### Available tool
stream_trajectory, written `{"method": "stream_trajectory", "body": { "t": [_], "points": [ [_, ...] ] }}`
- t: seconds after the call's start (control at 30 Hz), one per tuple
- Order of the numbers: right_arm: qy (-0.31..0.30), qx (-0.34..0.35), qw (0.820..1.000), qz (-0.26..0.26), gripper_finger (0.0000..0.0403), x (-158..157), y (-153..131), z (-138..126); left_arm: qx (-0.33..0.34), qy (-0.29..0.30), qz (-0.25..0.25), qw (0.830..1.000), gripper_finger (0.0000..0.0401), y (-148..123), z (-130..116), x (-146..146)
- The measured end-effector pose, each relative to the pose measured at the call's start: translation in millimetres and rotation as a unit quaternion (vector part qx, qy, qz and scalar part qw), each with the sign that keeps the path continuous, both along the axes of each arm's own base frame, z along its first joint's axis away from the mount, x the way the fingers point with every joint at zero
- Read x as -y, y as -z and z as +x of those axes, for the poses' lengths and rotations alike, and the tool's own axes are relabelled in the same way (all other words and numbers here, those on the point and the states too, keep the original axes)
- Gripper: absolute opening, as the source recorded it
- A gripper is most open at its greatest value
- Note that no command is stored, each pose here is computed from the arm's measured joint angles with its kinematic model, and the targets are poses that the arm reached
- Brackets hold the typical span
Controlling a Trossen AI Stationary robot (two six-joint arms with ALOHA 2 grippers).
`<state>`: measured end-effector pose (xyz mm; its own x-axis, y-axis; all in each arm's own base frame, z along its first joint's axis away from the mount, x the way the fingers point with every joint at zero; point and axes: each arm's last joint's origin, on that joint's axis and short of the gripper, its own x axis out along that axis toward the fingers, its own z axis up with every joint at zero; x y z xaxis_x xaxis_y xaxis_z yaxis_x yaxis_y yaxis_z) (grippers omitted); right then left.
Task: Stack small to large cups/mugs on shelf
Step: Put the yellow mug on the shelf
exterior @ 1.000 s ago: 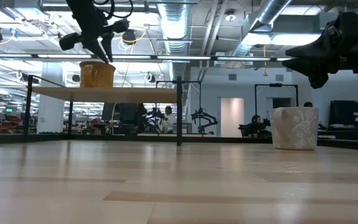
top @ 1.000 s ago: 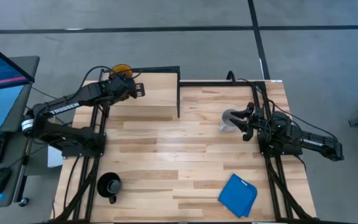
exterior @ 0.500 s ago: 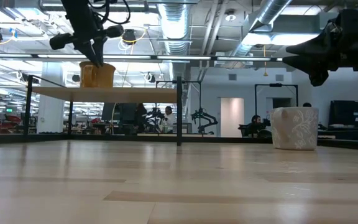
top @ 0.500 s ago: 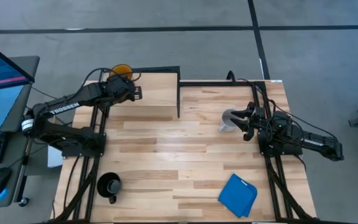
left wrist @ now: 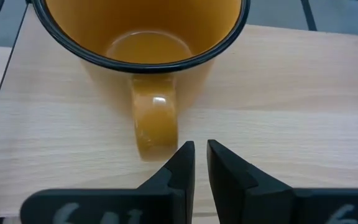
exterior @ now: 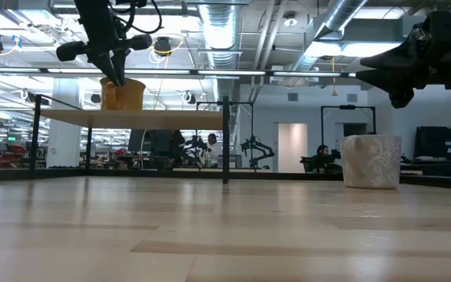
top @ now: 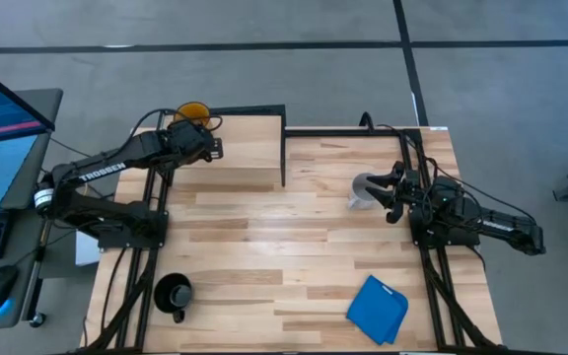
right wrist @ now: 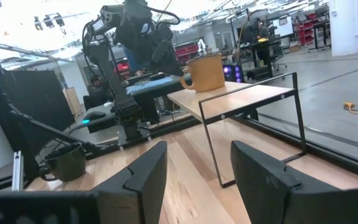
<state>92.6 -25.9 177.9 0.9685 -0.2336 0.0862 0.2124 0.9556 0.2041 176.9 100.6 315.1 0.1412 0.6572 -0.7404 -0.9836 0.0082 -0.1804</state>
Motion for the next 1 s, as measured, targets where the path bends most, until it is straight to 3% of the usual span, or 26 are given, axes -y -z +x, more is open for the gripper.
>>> {"method": "stream_trajectory", "body": {
  "t": [1.0],
  "points": [
    [0.0,0.0,1.0,0.0,0.0201,0.0,-0.2,-0.1,-0.011,-0.005,-0.007,1.0,0.0032,1.3,-2.4,1.1]
  ]
}}
